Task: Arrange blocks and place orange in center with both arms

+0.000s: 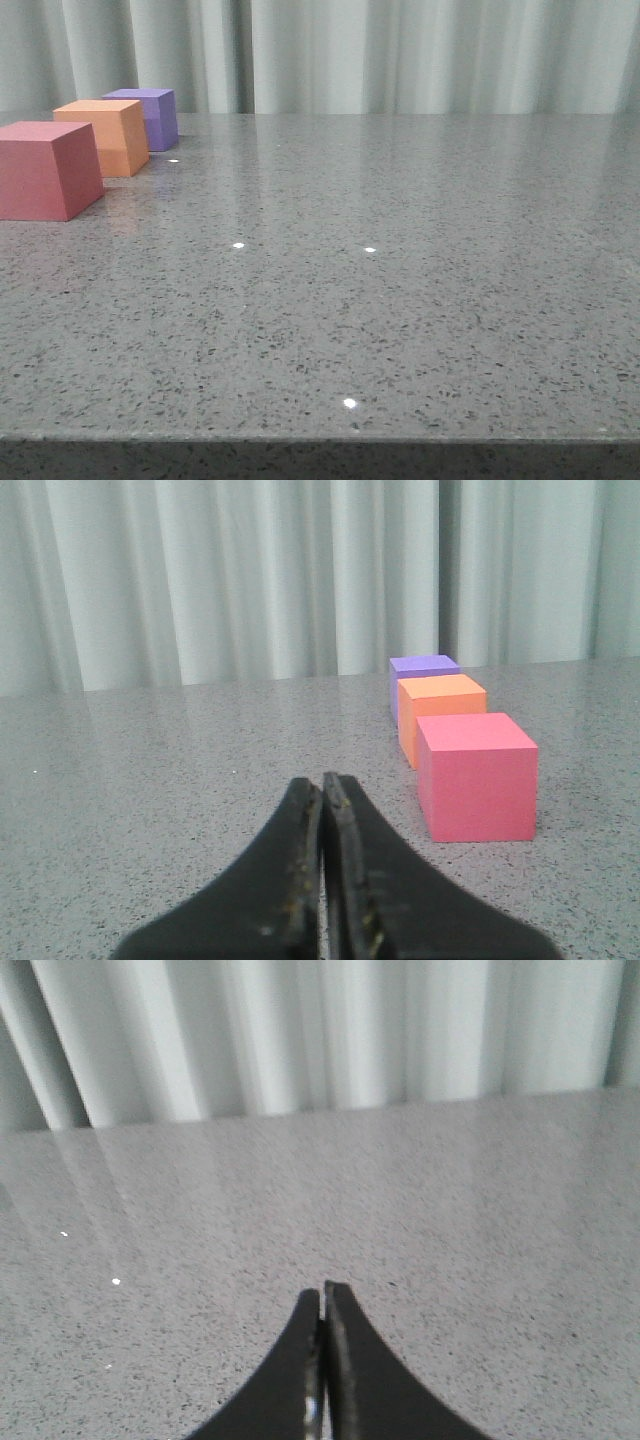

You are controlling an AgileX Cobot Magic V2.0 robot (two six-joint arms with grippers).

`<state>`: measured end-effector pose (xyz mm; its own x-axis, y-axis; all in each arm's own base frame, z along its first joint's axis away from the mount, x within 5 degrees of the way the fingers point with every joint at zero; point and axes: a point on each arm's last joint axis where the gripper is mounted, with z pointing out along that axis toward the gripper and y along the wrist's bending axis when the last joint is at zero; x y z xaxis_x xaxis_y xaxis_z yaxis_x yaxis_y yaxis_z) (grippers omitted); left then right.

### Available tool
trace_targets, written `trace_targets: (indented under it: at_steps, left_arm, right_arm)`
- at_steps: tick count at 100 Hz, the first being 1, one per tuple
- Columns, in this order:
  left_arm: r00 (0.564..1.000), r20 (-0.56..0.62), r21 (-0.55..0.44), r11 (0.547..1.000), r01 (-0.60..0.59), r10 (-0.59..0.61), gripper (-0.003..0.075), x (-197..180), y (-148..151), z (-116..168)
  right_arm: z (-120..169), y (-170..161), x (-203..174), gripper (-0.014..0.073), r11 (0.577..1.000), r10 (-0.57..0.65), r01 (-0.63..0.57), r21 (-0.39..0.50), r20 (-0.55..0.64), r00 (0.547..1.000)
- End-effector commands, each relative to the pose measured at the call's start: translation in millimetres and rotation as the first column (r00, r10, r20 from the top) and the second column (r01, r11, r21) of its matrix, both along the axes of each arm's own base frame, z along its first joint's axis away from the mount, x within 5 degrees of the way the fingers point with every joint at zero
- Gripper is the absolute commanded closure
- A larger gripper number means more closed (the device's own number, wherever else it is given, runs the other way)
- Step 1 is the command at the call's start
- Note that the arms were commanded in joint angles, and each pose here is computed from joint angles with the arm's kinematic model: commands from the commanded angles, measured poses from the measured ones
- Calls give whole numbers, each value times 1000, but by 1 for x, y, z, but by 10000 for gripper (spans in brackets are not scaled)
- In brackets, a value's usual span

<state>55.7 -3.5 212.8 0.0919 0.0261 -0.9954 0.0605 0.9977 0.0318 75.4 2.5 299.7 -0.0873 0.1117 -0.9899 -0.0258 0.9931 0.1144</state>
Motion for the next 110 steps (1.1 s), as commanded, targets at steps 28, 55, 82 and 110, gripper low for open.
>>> trace_targets:
  at_steps: [28,55,82,110]
  left_arm:
    - [998,64,-19,1000,3,-2,739,-1,0,-6]
    - [998,64,-19,1000,3,-2,739,-1,0,-6]
    - [998,64,-19,1000,3,-2,739,-1,0,-6]
    - [998,64,-19,1000,3,-2,739,-1,0,-6]
  right_arm:
    - [-45,-1,-28,661,1000,6,-1,-28,194,981]
    - [-74,0,-24,661,1000,9,-2,-25,265,964]
    - [-77,0,-23,661,1000,10,-3,-24,307,952]
    - [-78,0,-23,661,1000,10,-3,-24,306,952]
